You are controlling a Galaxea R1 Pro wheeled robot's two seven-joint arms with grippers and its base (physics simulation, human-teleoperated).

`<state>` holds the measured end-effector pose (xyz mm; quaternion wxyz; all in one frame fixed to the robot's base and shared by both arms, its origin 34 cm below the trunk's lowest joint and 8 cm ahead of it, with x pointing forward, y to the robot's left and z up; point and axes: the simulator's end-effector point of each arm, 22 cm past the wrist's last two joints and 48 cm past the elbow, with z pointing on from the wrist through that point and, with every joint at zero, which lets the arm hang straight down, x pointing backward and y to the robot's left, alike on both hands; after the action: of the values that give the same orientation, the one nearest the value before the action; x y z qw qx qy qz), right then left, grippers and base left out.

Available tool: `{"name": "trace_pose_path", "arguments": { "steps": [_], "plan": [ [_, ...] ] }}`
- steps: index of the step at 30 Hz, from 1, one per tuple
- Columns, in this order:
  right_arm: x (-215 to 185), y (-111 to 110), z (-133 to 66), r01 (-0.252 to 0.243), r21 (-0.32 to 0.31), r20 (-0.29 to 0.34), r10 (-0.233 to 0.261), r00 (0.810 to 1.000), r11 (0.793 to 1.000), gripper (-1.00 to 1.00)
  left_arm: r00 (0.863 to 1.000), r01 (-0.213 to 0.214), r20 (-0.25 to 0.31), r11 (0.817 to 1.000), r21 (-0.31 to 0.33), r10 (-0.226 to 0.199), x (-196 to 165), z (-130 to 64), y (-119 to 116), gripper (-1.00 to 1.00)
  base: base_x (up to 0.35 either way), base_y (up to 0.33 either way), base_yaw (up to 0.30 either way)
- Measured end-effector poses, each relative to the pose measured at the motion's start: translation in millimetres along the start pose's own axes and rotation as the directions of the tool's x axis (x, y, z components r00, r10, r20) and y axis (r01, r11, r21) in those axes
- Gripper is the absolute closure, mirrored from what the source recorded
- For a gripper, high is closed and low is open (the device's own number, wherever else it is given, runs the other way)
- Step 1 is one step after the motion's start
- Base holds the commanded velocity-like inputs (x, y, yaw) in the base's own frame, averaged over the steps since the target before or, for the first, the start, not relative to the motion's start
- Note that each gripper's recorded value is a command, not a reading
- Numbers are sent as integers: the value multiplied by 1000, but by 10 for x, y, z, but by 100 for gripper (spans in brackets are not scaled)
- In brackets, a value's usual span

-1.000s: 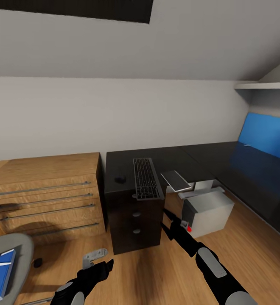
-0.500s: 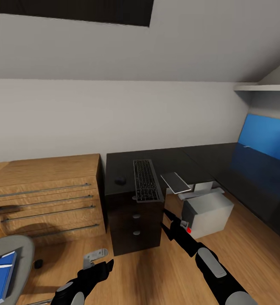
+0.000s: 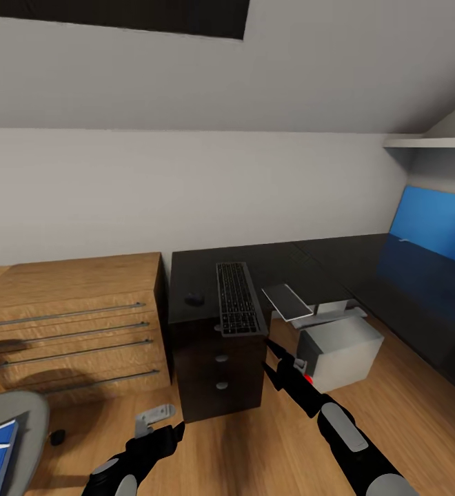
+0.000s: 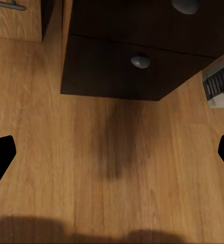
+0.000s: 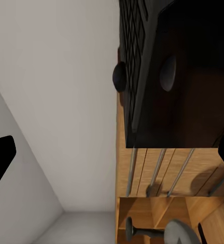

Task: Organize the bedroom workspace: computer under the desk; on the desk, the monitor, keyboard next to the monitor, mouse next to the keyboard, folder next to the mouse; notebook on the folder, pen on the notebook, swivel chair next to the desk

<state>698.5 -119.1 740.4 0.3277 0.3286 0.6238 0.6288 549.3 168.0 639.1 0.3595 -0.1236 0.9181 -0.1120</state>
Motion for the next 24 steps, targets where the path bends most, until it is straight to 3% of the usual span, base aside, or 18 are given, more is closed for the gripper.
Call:
{"name": "trace_pose_path", "arguments": {
  "steps": [24],
  "plan": [
    [50,-16,17,-4,3,-6,4,1000,1000,-100,1000,-2,0,1000,-2,2,-1,-1,7,-100,109,21,0]
  ]
}}
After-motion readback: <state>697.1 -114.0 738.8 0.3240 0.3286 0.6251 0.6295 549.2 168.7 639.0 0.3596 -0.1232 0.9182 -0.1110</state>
